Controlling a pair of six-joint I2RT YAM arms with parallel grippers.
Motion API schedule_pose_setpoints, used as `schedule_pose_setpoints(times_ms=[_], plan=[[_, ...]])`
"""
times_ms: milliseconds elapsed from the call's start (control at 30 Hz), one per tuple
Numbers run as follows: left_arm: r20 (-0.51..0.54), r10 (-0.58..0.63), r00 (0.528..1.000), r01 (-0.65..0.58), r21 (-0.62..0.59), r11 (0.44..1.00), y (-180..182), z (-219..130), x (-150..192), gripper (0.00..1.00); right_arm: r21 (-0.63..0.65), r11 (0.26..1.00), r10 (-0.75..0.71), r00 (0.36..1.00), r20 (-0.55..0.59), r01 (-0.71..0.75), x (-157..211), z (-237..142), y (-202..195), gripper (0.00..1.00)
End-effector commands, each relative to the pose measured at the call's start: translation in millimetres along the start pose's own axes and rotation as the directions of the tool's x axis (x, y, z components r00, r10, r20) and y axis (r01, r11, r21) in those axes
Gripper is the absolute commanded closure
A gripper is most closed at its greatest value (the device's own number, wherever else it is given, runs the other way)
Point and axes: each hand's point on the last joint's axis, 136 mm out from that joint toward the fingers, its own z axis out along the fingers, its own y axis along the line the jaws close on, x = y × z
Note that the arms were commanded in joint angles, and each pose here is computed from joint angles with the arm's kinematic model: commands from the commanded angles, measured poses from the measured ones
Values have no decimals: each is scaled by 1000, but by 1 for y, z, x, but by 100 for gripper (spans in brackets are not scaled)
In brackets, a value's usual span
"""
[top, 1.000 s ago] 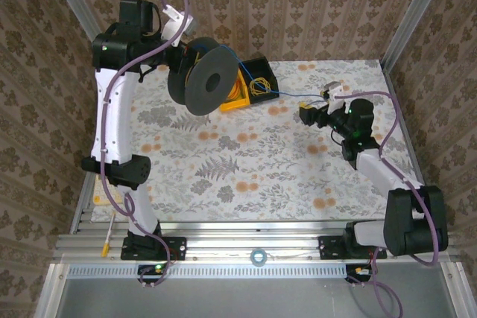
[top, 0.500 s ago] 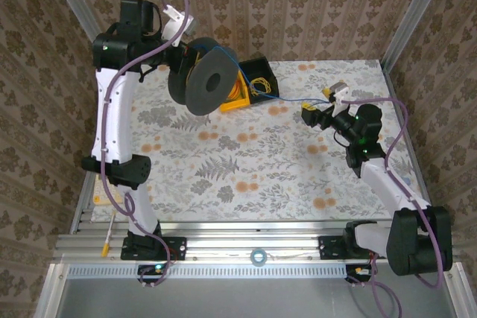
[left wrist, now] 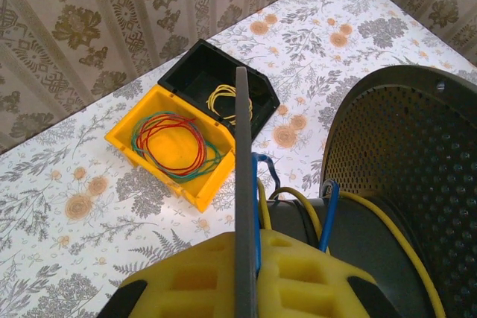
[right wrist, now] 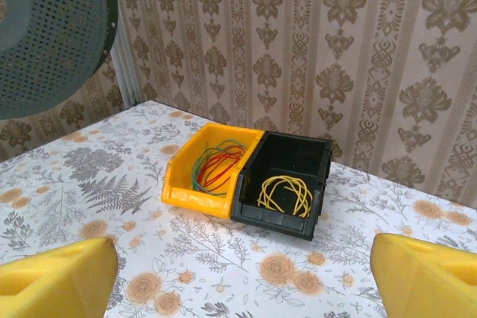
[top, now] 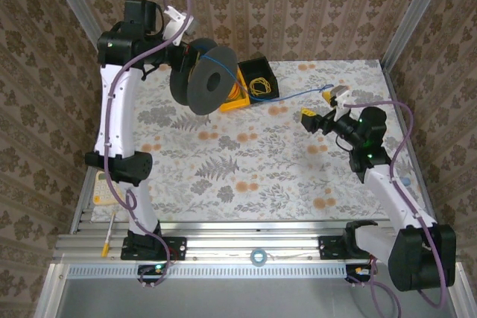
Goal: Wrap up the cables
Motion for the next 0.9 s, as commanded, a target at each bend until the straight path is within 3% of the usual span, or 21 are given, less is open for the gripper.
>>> schedule_pose_setpoints(times_ms=[0, 467, 867], plan=[[88, 3, 996, -3, -2, 1000, 2, -6, -22, 100, 0, 998, -62, 998, 33, 62, -19, -13, 7, 9], [62, -10, 998, 10, 2, 1000, 5, 3, -17, 100, 21, 978, -206, 962, 179, 206, -98, -50, 29, 7], [7, 5, 1000, -5, 11, 1000, -3, 18, -7, 100, 72, 954, -301, 920, 252, 293, -150, -44, 21, 12]])
